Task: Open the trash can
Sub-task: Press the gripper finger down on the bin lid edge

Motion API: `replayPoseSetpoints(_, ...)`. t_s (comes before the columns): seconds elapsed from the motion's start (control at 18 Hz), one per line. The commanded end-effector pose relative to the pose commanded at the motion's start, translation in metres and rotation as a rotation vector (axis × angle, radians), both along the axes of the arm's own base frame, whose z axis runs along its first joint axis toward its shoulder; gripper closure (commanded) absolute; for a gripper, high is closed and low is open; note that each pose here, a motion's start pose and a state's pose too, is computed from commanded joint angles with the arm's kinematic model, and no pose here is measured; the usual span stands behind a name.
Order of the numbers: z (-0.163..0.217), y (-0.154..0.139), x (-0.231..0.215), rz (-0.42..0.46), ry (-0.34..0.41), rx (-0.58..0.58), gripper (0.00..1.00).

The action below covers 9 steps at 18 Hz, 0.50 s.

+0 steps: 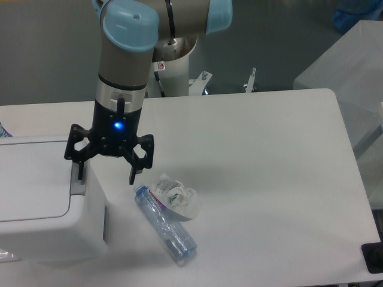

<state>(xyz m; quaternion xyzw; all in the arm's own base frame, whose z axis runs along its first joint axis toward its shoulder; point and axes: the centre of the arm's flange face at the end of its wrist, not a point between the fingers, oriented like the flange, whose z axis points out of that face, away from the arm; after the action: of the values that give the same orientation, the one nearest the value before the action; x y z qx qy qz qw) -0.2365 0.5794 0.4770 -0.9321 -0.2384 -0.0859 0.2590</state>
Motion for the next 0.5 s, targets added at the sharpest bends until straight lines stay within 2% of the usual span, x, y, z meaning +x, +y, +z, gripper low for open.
replayPoseSetpoints(0.5,-0.0036,0.0013,0.0,-0.001,-0.003,-0.006,0.0)
